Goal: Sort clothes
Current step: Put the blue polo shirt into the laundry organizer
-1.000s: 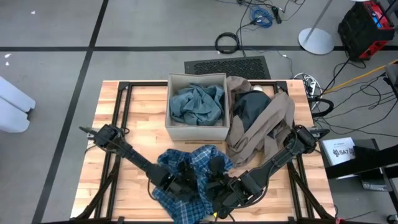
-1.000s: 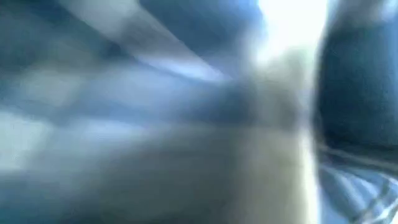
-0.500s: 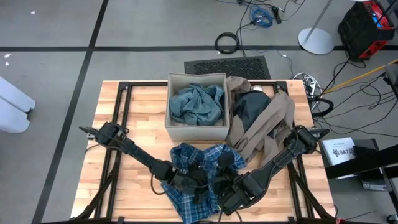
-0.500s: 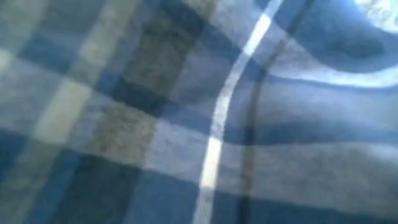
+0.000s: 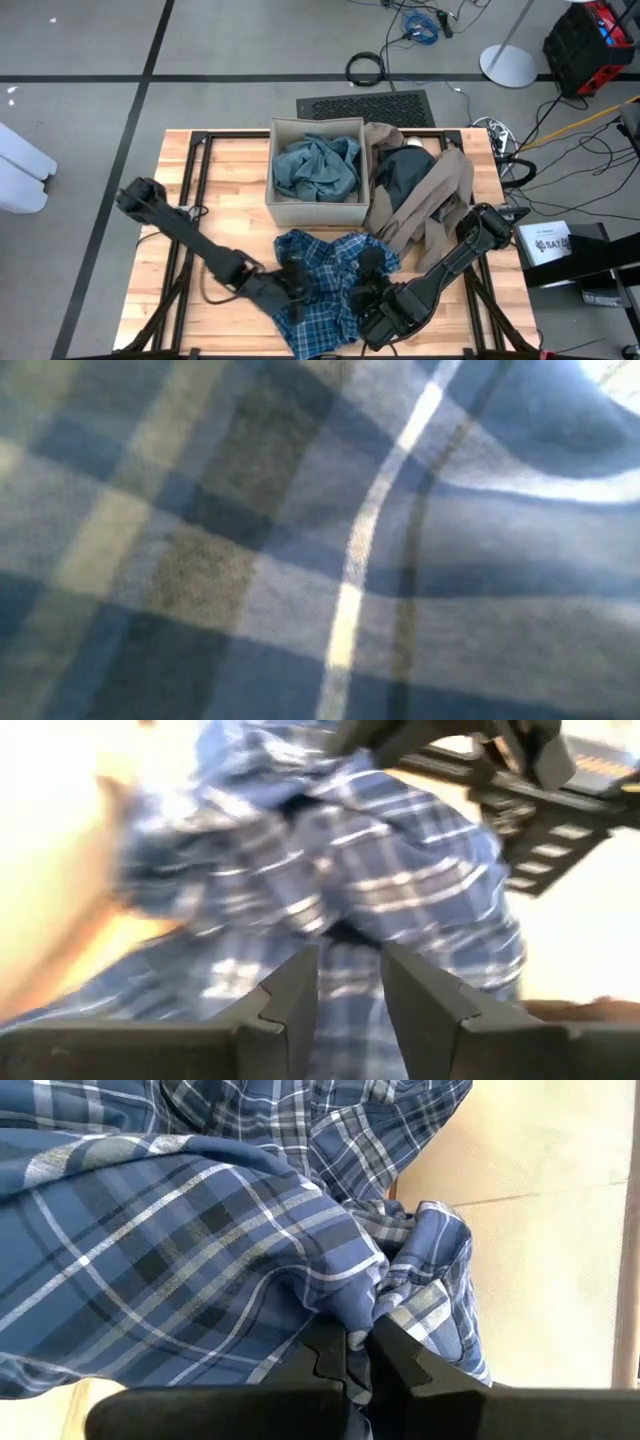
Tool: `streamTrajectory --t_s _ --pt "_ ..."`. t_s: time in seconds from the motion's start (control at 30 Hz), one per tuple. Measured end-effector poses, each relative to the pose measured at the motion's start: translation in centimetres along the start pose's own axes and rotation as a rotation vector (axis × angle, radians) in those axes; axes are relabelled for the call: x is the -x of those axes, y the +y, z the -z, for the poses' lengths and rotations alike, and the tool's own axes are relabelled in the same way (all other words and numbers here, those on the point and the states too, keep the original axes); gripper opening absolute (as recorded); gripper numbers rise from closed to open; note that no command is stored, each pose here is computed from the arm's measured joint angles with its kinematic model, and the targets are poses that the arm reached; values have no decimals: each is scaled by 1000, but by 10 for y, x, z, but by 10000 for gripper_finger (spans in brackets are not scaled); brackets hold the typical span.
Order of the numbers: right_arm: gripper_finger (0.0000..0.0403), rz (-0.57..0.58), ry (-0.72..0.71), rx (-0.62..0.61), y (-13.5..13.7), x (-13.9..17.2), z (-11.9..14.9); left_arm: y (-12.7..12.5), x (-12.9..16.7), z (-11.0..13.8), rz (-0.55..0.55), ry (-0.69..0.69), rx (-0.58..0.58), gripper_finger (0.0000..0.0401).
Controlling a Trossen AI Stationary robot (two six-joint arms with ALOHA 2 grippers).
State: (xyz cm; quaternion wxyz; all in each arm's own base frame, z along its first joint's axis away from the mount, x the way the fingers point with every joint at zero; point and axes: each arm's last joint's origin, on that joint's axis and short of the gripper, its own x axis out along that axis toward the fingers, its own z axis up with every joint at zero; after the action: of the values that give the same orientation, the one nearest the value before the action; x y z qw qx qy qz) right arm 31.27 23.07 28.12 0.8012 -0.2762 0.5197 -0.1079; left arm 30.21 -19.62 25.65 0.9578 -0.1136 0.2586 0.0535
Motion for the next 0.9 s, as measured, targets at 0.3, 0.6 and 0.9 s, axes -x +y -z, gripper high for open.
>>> streamTrajectory --t_s 0.3,0.6,0.9 --pt "4 41 -41 15 -7 -7 -8 -2 43 37 -158 186 7 121" --pt "4 -62 -280 -54 -17 -41 -57 4 51 61 -230 275 -11 121" --pt "4 -43 -108 -47 0 -109 -58 12 43 91 -239 428 10 121"
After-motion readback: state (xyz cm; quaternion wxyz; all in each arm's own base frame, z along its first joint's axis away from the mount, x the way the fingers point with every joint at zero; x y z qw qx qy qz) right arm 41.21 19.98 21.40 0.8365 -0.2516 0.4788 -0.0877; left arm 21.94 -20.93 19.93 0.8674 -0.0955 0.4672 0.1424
